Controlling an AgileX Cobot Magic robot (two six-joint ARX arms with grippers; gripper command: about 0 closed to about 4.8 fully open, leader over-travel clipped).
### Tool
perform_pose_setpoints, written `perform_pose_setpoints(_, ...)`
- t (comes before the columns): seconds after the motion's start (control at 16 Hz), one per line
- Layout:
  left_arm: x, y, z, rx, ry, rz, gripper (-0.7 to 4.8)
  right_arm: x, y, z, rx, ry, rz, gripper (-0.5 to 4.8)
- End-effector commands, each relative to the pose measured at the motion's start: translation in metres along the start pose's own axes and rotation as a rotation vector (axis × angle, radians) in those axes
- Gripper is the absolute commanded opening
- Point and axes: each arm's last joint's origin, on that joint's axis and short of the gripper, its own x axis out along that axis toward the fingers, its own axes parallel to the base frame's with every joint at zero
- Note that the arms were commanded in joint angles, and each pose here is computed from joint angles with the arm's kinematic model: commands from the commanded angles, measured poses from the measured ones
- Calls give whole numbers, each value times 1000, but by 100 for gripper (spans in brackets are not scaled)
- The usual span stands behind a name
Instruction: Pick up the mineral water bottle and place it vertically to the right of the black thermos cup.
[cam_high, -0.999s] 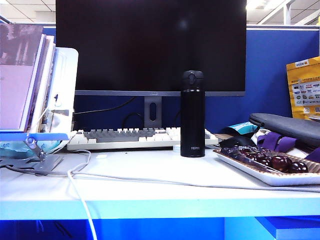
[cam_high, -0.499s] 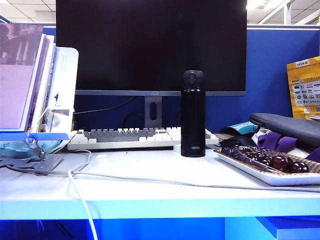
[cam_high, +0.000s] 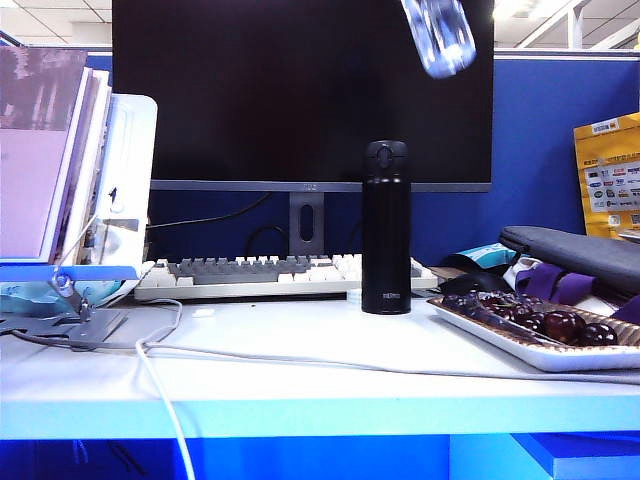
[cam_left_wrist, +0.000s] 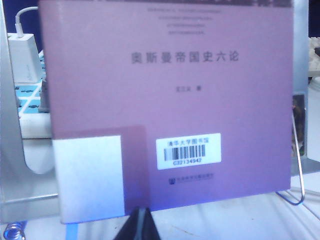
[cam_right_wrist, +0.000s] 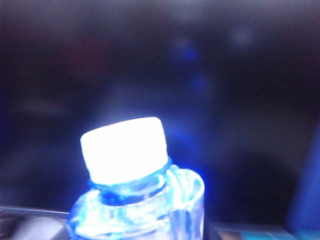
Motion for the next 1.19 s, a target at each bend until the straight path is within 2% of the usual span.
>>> perform_pose_setpoints(0.06,0,0,-1,4,7,-5,-4,17,-12,-9,99,-45,-145,224)
perform_pose_setpoints(0.12,0,0,-1,4,7,-5,-4,23,-16,-17,138,-32,-193,224)
perform_pose_setpoints(0.31,0,0,-1,4,7,-5,-4,42,-20,-44,193,-3,-205,224)
perform_pose_setpoints(0.62,0,0,-1,4,7,-5,-4,56,-24,-99,202,18,-228,224)
perform_pose_setpoints(0.87,0,0,-1,4,7,-4,-4,56,-34,-130,252,-49,-260,225)
perform_pose_setpoints(1.19,0,0,-1,4,7,-5,-4,71,-37,-176,270,-31,-267,234)
